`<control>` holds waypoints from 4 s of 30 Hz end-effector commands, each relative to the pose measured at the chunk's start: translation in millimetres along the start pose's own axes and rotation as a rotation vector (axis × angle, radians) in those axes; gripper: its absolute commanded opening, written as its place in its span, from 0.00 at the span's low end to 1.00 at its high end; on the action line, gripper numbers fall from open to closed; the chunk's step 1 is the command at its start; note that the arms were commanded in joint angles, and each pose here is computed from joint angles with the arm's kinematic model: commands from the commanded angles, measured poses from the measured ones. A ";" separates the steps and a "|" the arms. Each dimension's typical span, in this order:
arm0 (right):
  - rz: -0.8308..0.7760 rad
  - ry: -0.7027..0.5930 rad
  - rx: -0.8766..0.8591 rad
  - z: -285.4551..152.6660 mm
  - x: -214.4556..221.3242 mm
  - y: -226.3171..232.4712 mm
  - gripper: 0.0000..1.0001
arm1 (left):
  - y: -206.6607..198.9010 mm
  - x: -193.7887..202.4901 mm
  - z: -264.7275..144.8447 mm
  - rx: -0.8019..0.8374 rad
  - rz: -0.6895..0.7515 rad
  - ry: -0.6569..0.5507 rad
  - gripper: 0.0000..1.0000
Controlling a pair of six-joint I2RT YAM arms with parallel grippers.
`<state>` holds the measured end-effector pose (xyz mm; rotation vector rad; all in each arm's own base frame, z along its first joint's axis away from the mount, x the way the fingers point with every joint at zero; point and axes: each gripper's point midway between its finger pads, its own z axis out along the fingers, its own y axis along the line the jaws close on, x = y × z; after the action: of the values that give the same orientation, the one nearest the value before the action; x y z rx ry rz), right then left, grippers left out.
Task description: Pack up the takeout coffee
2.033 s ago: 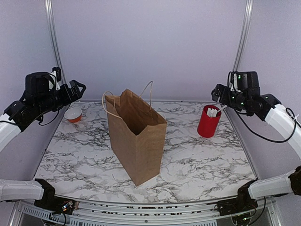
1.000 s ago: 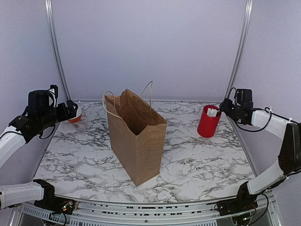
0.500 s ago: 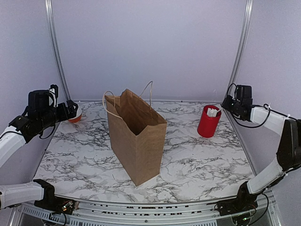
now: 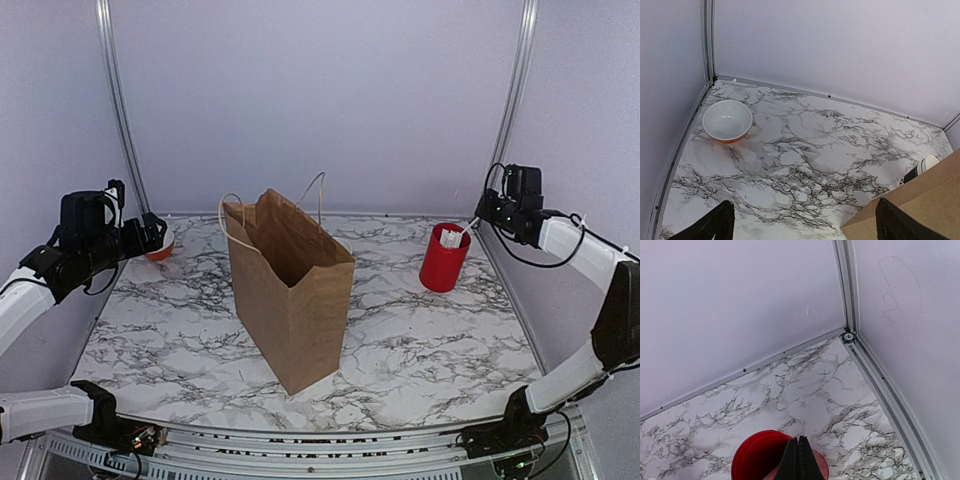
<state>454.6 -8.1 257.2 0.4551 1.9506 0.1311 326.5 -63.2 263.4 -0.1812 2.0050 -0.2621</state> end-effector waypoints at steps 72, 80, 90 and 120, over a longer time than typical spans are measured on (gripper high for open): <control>-0.050 -0.266 -1.349 -338.6 -111.6 251.7 0.00 | -5.5 5.2 12.5 0.031 -0.010 0.025 0.99; -0.050 -0.260 -1.394 -346.8 -107.6 251.8 0.00 | -6.3 6.6 14.2 0.034 -0.011 0.032 0.99; -0.178 -0.183 -1.421 -348.9 -73.5 294.1 0.00 | -5.8 7.7 15.5 0.032 -0.011 0.037 0.99; -0.375 -0.018 -1.182 -288.8 7.4 335.3 0.72 | -5.9 8.4 16.3 0.031 -0.012 0.040 0.99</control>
<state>275.9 352.1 456.7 -0.7338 1.5940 1.0206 334.5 -72.0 248.3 -0.1625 2.0547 -0.2939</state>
